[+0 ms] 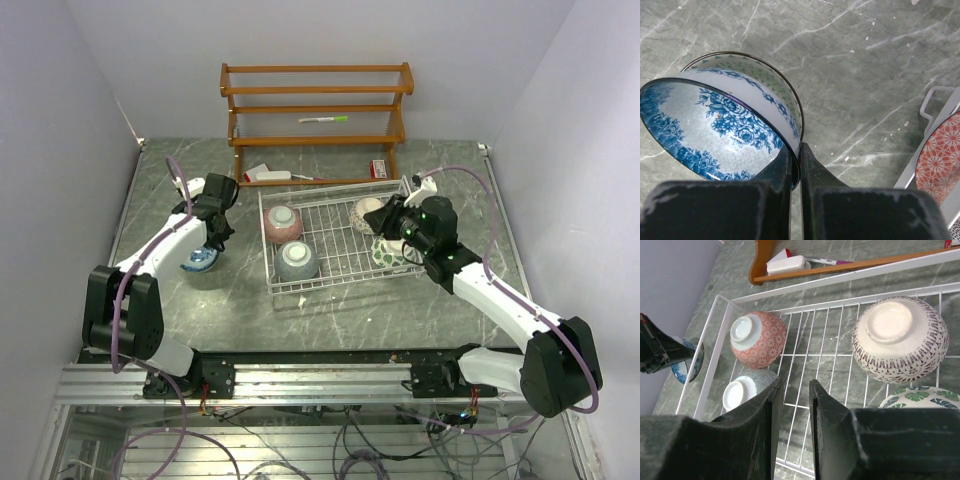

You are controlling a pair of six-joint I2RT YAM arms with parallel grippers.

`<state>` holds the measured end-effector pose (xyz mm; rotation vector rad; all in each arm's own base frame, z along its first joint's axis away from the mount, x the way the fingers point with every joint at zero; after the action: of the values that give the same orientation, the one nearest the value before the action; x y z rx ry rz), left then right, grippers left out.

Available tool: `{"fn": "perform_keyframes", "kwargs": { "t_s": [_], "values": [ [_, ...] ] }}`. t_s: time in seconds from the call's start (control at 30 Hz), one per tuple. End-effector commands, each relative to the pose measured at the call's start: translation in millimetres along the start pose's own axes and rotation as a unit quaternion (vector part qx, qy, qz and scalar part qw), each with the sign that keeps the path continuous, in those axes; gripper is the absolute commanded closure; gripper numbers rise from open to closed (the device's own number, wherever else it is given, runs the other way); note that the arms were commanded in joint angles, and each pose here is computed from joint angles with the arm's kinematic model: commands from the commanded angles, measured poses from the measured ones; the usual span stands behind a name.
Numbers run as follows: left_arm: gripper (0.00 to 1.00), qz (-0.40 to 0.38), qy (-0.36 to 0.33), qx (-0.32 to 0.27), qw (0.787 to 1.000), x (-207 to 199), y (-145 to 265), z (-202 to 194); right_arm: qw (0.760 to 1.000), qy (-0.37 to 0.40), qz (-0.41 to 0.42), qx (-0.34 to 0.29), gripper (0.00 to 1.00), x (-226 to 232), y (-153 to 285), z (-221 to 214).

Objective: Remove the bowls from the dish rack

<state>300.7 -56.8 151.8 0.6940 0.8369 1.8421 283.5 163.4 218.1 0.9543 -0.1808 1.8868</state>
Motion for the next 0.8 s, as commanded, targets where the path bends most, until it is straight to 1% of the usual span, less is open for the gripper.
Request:
{"fn": "perform_keyframes", "kwargs": {
  "t_s": [0.0,0.07,0.1,0.2,0.3,0.47,0.6,0.77],
  "values": [
    [0.87,-0.01,0.007,-0.012,1.0,-1,-1,8,1.0,0.005,-0.006,-0.009,0.72,-4,3,1],
    [0.82,-0.008,0.007,-0.008,1.0,0,-1,7,1.0,0.005,-0.006,-0.008,0.72,-4,3,1],
    [0.77,-0.007,0.007,-0.008,1.0,1,0,8,1.0,0.005,-0.006,-0.008,0.72,-4,3,1],
    [0.67,-0.006,0.007,-0.01,1.0,2,2,10,1.0,0.005,-0.006,-0.008,0.72,-4,3,1],
    [0.6,-0.007,0.006,-0.016,1.0,3,6,13,1.0,0.005,-0.008,-0.008,0.72,-5,3,0],
    [0.59,-0.012,0.01,-0.026,1.0,3,14,21,1.0,0.012,-0.005,-0.005,0.71,-5,2,0],
    [0.6,-0.04,0.018,-0.043,0.998,3,31,29,1.0,0.022,0.007,0.02,0.64,-3,-5,-4],
    [0.59,-0.121,0.035,-0.081,0.989,1,63,37,0.998,0.04,0.0,0.038,0.54,1,-15,-16]
  ]
}}
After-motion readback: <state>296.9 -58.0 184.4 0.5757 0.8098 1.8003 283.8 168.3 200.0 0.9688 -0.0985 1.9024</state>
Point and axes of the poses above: each gripper's point midway between its finger pads, its own y axis back along the fingers, its own x axis along the line the jaws close on, z = x × y, the point moved 7 cm from there along y, back along the fingers, and after that the axes turned 13 degrees about -y, right-handed, at the moved point
